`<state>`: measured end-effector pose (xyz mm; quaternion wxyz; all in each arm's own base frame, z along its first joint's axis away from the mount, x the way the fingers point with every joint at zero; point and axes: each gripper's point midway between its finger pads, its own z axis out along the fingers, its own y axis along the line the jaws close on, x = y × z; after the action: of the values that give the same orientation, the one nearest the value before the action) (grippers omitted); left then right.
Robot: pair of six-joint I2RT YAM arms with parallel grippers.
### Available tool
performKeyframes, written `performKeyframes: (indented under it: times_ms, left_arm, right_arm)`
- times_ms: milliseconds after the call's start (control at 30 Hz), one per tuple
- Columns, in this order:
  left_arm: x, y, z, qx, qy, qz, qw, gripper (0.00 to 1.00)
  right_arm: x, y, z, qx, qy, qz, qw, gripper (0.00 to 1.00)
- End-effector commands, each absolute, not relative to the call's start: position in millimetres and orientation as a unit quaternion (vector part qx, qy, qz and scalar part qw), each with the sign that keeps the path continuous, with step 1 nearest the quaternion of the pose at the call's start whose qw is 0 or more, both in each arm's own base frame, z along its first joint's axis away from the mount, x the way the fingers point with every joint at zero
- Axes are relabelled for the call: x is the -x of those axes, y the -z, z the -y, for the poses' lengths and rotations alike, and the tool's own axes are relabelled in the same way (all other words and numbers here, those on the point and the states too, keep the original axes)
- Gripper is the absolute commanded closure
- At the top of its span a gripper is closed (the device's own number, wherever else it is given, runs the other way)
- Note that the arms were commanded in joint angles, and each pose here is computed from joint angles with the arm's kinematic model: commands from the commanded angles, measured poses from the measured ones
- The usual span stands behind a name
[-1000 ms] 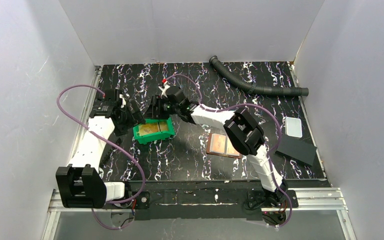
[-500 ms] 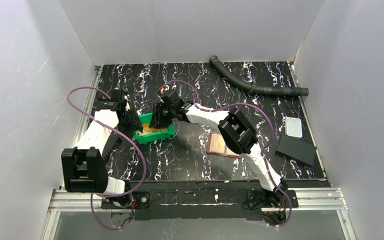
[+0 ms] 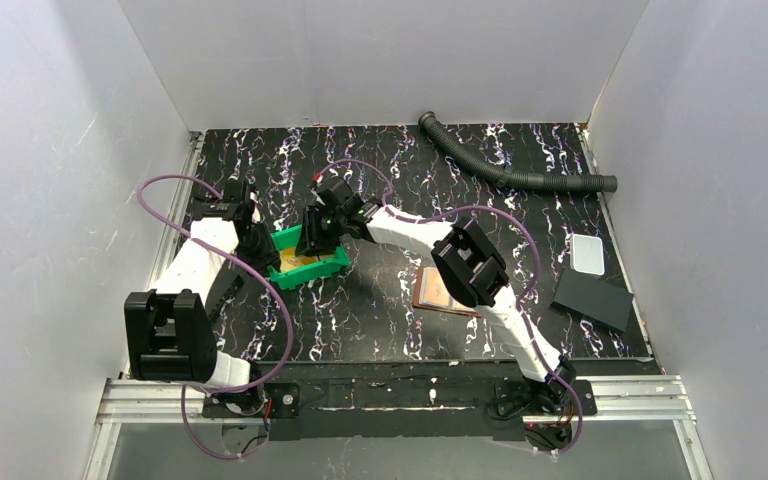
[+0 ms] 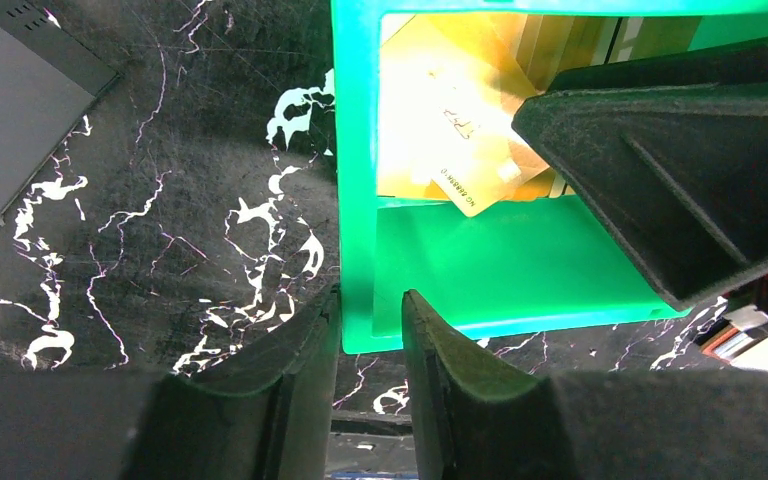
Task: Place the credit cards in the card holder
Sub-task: Pick up the credit card from the storage box.
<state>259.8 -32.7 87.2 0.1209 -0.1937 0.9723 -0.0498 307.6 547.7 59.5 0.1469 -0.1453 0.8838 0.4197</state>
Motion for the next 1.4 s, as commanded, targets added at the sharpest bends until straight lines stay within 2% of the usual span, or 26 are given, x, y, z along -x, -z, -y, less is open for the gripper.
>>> performKeyframes:
  times_ms: [0, 133, 333, 1000, 1133, 1367]
  left_arm:
    - [-260, -92, 30, 0.182, 0.046, -0.975, 0.122, 0.73]
    - [-259, -89, 29, 0.178, 0.042, -0.976, 0.114, 0.78]
    - [-260, -85, 30, 0.174, 0.045, -0.977, 0.114, 0.83]
    - [-262, -82, 36, 0.158, 0.065, -0.979, 0.112, 0.92]
    - [-264, -82, 38, 0.157, 0.069, -0.979, 0.111, 0.93]
    - [-267, -84, 40, 0.158, 0.075, -0.978, 0.116, 0.93]
  right_arm:
    - [-312, -90, -560, 0.162, -0.432, -0.871, 0.168, 0.54]
    - [-309, -98, -562, 0.177, -0.439, -0.865, 0.165, 0.51]
    - [-306, -89, -568, 0.171, -0.449, -0.864, 0.147, 0.52]
    - [-293, -54, -574, 0.173, -0.456, -0.867, 0.103, 0.52]
    - [-288, -39, -568, 0.178, -0.435, -0.878, 0.089, 0.5]
    - [-280, -9, -550, 0.221, -0.349, -0.903, 0.114, 0.42]
